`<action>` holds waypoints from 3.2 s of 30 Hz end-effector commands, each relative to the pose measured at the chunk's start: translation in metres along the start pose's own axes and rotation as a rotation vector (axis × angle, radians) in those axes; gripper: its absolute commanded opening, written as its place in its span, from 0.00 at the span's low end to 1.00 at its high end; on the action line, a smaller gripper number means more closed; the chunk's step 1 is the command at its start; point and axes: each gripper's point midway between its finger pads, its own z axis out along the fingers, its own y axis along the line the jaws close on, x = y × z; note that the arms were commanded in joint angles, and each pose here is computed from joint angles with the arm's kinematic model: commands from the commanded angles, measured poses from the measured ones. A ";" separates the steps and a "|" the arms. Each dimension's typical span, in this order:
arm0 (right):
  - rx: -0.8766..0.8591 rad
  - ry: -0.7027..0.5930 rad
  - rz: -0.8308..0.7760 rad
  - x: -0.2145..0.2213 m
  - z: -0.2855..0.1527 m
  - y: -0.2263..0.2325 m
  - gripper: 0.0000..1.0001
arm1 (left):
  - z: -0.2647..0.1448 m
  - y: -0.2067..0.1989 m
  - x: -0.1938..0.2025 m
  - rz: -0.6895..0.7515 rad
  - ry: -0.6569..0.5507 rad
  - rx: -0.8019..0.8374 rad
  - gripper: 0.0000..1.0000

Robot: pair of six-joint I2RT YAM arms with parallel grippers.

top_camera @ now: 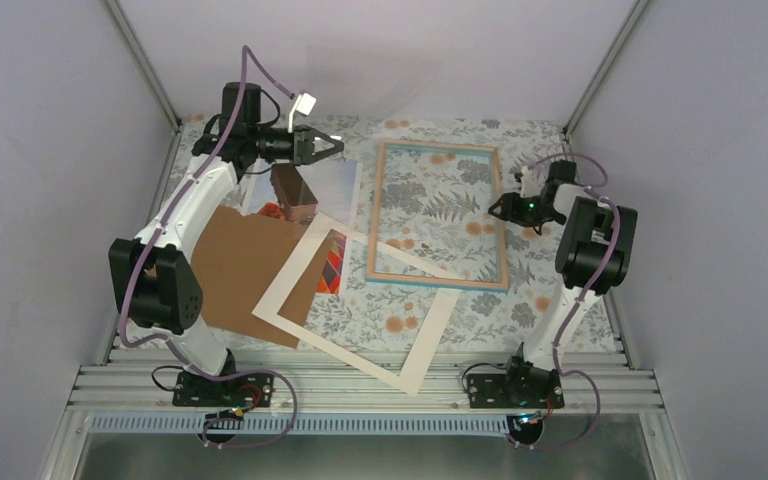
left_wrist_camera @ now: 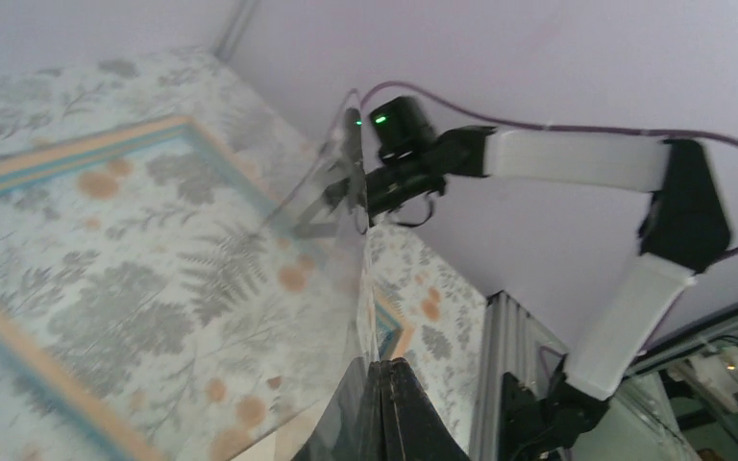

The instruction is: Put the photo into the frame

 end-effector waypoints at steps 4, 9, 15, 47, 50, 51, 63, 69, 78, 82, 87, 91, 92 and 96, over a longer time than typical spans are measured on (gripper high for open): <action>-0.115 0.163 -0.020 0.045 0.049 0.054 0.46 | -0.002 -0.055 -0.052 -0.019 -0.096 0.221 0.02; -0.191 0.162 0.023 0.048 0.037 0.070 0.48 | 0.023 -0.068 -0.063 -0.082 -0.101 0.310 0.02; -0.253 0.019 0.071 0.025 -0.010 0.060 0.60 | 0.071 -0.039 -0.037 -0.259 -0.100 0.399 0.02; -0.200 -0.032 0.082 0.026 -0.034 0.047 0.63 | 0.177 0.185 0.106 -0.303 0.266 -0.186 0.02; -0.186 -0.018 0.082 0.030 -0.031 0.045 0.63 | 0.178 0.187 0.110 -0.314 0.278 -0.176 0.02; -0.186 -0.018 0.078 0.031 -0.031 0.045 0.63 | 0.178 0.187 0.111 -0.316 0.279 -0.173 0.02; -0.178 0.003 0.033 0.036 -0.026 0.054 0.63 | 0.173 0.191 0.119 -0.332 0.310 -0.192 0.02; -0.177 0.011 0.017 0.037 -0.024 0.057 0.63 | 0.172 0.188 0.118 -0.337 0.311 -0.185 0.02; -0.179 0.022 0.015 0.040 -0.020 0.059 0.64 | 0.166 0.176 0.110 -0.346 0.303 -0.168 0.02; -0.174 0.025 0.012 0.041 -0.020 0.059 0.64 | 0.162 0.170 0.104 -0.350 0.295 -0.157 0.02; -0.173 0.031 0.016 0.044 -0.020 0.059 0.64 | 0.158 0.162 0.098 -0.364 0.282 -0.136 0.02; -0.178 0.038 0.013 0.046 -0.018 0.060 0.64 | 0.157 0.157 0.093 -0.366 0.272 -0.127 0.02; -0.178 0.039 0.013 0.046 -0.018 0.060 0.64 | 0.156 0.157 0.094 -0.367 0.272 -0.127 0.02; -0.179 0.041 0.005 0.047 -0.017 0.060 0.64 | 0.154 0.155 0.095 -0.385 0.272 -0.121 0.02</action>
